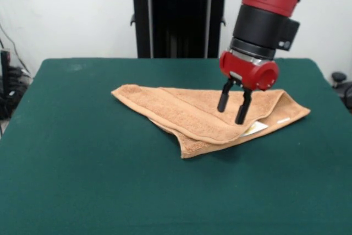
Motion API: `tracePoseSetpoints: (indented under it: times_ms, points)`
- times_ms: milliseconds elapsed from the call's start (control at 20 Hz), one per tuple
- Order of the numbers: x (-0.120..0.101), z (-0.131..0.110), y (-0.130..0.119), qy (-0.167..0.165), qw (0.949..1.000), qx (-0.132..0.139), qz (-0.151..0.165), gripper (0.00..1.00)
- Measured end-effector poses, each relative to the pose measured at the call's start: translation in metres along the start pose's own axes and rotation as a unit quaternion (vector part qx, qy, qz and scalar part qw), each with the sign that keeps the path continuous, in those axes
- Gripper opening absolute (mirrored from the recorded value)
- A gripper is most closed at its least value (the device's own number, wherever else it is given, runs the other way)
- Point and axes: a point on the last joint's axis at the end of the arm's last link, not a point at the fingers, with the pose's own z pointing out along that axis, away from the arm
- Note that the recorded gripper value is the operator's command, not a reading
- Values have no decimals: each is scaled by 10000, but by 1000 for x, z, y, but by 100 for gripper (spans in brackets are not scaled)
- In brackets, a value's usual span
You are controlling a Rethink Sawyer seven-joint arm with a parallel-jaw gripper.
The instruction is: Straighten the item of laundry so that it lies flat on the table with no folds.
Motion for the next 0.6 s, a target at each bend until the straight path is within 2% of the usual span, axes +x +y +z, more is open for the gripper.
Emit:
tracePoseSetpoints:
  times_ms: [300, 600]
  points:
    - [10, 3, 8, 59, 9998, -129, 162, 100]
    - [35, 20, -2, 116, 9999, 21, 80, 100]
